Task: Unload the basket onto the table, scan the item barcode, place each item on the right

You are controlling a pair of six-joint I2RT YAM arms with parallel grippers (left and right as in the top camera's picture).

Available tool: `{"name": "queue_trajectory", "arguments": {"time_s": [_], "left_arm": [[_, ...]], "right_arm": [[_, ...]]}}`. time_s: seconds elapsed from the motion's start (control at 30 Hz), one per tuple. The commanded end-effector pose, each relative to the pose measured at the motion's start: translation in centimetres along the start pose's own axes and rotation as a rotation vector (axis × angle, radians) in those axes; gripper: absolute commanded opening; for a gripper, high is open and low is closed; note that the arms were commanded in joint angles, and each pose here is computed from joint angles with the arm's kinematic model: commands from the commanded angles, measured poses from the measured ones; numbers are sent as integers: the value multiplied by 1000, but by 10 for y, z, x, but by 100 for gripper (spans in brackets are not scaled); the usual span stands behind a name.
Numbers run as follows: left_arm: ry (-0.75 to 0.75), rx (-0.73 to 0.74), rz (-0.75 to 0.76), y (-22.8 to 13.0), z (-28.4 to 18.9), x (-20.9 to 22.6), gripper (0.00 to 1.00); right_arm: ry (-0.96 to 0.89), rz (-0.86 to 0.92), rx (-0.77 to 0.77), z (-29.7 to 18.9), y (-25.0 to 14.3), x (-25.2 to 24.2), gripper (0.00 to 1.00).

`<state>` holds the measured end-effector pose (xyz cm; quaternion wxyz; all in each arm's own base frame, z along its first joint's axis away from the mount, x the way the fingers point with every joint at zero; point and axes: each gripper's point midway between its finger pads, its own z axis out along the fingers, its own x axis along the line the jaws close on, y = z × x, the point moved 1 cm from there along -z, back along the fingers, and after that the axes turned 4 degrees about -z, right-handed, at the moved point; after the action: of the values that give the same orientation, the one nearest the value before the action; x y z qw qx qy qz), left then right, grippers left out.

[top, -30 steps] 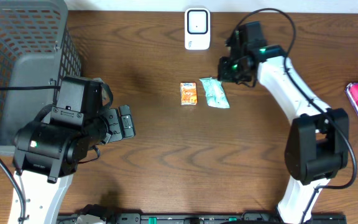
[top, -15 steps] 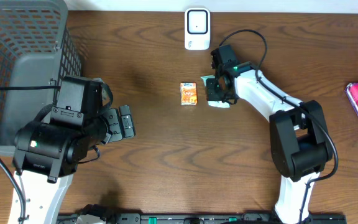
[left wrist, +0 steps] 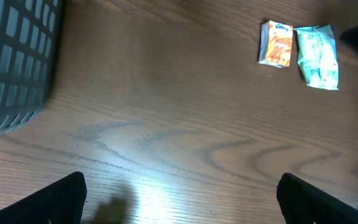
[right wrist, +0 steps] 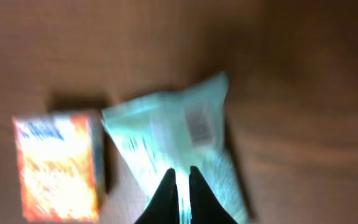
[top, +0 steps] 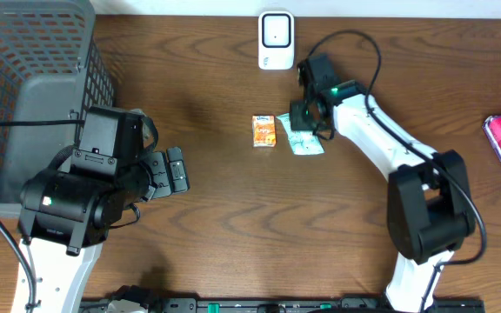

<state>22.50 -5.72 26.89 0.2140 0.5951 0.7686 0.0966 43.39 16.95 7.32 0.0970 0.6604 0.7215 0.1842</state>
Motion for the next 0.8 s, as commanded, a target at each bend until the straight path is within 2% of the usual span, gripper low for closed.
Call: {"name": "queue_trajectory", "arguments": {"time_s": [0.0, 0.4, 0.6, 0.77], "left_arm": [[14, -6, -9, 2, 0, 2, 98], [13, -6, -9, 2, 0, 2, 98], [14, -6, -9, 2, 0, 2, 98], [14, -6, -9, 2, 0, 2, 98]], "right_arm": [[-90, 5, -101, -15, 24, -11, 3], [-38, -25, 62, 37, -15, 5, 1], [-45, -27, 75, 37, -18, 4, 1], [-43, -6, 51, 7, -2, -1, 1]]}}
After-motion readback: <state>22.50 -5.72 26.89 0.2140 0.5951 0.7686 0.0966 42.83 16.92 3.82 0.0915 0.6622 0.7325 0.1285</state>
